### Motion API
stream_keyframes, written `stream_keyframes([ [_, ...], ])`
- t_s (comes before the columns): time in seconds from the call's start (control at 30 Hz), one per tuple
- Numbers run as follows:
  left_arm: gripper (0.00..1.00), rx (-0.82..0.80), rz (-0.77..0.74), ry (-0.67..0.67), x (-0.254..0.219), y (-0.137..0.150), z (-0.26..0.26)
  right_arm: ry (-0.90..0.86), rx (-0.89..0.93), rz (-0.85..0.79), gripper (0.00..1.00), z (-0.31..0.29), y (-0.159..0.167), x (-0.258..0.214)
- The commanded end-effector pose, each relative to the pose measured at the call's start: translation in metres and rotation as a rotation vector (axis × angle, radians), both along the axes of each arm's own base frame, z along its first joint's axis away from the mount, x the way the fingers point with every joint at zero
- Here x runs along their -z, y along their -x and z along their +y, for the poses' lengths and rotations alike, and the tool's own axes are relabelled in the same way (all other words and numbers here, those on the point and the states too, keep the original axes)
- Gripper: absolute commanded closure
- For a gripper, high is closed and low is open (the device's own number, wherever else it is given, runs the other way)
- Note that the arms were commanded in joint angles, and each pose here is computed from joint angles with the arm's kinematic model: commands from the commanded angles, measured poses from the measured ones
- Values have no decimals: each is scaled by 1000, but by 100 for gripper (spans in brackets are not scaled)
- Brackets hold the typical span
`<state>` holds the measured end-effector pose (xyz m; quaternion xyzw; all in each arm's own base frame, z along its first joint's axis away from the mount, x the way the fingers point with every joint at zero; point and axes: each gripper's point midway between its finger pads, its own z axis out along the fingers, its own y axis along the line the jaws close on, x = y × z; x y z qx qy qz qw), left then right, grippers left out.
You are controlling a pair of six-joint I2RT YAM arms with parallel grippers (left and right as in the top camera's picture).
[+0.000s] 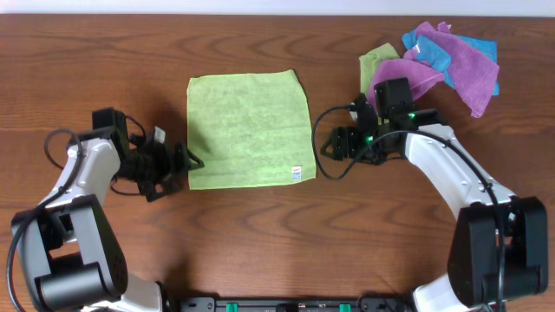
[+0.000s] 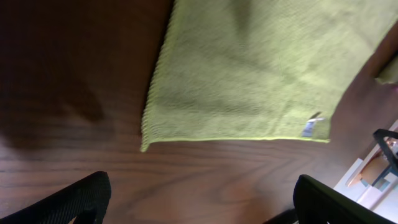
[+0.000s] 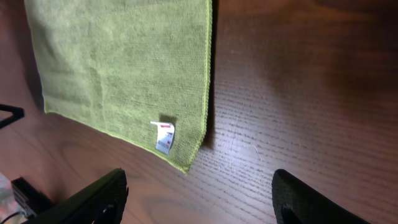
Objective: Fold the cloth
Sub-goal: 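Open both grippers and reposition them at the cloth's near edge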
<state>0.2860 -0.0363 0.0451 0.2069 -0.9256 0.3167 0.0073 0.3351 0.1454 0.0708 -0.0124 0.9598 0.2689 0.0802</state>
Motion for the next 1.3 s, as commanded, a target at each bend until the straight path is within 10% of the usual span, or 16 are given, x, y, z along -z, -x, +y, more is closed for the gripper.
stream_keyframes([
  [0.0,5,2,-4,8,7,7,-2,-26,-23,-1,25,2,6,-2],
  [0.97,0,-105,-48,20,57,8,-34,-50,-7,7,28,6,5,-4],
  [1.27,45,-69,-58,-44,64,10,-38,-52,-7,8,28,6,5,-5],
])
